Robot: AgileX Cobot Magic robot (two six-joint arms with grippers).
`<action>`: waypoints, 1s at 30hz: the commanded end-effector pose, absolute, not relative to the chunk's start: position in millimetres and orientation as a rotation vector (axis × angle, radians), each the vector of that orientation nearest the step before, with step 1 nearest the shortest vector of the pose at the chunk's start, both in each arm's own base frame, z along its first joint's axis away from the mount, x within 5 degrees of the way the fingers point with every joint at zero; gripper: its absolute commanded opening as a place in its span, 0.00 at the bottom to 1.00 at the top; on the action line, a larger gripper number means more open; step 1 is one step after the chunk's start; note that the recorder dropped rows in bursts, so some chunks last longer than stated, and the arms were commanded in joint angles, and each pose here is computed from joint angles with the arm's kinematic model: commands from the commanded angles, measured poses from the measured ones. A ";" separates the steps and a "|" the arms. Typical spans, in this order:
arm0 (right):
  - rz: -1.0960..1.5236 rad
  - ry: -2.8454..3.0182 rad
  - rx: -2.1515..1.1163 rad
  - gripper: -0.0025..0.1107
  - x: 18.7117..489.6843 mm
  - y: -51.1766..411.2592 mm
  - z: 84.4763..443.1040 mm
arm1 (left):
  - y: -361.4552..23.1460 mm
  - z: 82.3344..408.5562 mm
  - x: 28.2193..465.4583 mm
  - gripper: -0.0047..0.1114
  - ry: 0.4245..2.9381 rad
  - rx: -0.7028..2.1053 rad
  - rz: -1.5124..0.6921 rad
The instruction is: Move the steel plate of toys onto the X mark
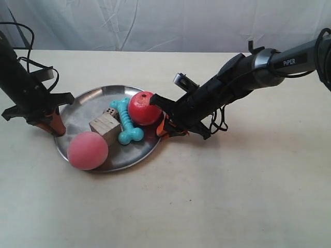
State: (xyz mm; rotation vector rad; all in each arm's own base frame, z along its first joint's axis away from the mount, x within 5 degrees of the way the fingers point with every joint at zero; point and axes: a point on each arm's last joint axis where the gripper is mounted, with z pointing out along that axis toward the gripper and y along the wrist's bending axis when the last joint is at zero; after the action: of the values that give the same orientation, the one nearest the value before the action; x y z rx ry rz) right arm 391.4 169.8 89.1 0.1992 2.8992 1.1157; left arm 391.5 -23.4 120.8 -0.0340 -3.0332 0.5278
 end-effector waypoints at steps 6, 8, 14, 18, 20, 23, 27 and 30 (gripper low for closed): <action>1.080 2.906 0.082 0.33 390.0 170.5 91.1 | -16.2 123.5 395.5 0.04 -3.099 -0.037 0.472; 1.082 2.907 0.081 0.33 389.8 170.5 91.1 | -15.0 123.6 395.3 0.04 -3.097 -0.033 0.473; 1.080 2.912 0.075 0.33 389.5 169.7 91.0 | -15.1 123.6 395.3 0.06 -3.098 -0.043 0.474; 1.075 2.916 0.066 0.33 389.2 169.5 90.8 | -15.0 123.6 394.9 0.16 -3.094 -0.048 0.472; 1.076 2.922 0.058 0.33 388.6 169.5 90.7 | -15.1 123.6 394.6 0.24 -3.090 -0.049 0.473; 1.072 2.925 0.050 0.33 388.2 169.3 90.5 | -15.1 123.6 394.6 0.31 -3.089 -0.032 0.474; 1.068 2.921 0.037 0.33 388.2 169.1 93.8 | -15.4 125.5 393.4 0.32 -3.080 -0.036 0.478; 1.051 2.913 0.016 0.33 388.4 168.3 98.0 | -15.3 132.1 393.3 0.32 -3.096 -0.042 0.477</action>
State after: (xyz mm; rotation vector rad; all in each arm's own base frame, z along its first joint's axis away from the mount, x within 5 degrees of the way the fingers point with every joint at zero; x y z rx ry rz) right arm 390.3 170.9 94.4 0.0879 2.9033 1.0877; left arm 393.7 -16.4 121.7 -0.0387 -3.0726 0.4811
